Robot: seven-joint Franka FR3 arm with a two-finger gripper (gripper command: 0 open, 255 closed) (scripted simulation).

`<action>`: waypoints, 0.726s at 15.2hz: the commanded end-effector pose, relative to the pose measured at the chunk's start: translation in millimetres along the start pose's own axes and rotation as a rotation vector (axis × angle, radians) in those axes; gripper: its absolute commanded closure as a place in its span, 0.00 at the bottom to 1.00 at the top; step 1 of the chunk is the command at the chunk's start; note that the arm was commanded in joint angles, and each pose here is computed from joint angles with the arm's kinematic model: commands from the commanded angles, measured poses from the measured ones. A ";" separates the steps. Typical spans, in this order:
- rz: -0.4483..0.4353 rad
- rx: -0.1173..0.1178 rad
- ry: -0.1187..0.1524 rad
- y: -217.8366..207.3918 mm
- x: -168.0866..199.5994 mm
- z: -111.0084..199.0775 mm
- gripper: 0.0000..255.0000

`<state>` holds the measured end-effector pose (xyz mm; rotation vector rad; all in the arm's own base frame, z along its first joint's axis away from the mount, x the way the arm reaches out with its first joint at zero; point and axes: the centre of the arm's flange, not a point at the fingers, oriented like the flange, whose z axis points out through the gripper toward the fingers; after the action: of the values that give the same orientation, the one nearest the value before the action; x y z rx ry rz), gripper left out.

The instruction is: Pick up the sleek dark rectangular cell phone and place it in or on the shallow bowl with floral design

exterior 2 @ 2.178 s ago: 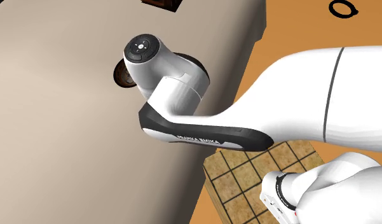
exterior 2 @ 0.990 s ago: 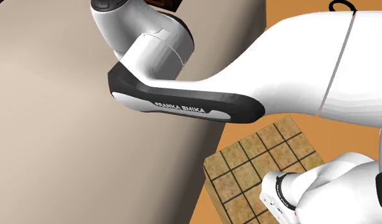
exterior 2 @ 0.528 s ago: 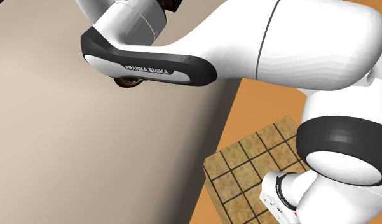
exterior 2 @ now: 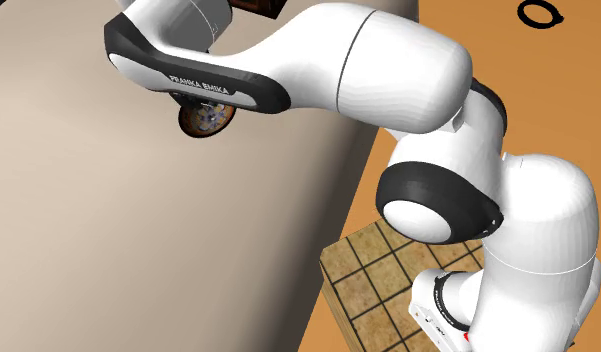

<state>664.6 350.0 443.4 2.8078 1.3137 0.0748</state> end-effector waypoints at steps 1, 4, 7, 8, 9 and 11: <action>0.000 0.000 0.001 -0.5 1.5 10.4 1.00; 0.000 0.000 0.001 -1.4 1.1 26.2 1.00; 0.000 0.000 0.001 -2.3 0.6 42.0 1.00; 0.000 0.000 0.001 -2.6 0.5 47.3 1.00; 0.000 0.000 0.001 -2.9 0.4 52.5 1.00; 0.000 0.000 0.001 -3.4 0.1 59.8 1.00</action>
<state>666.4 350.6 387.1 2.8079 1.3135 0.0748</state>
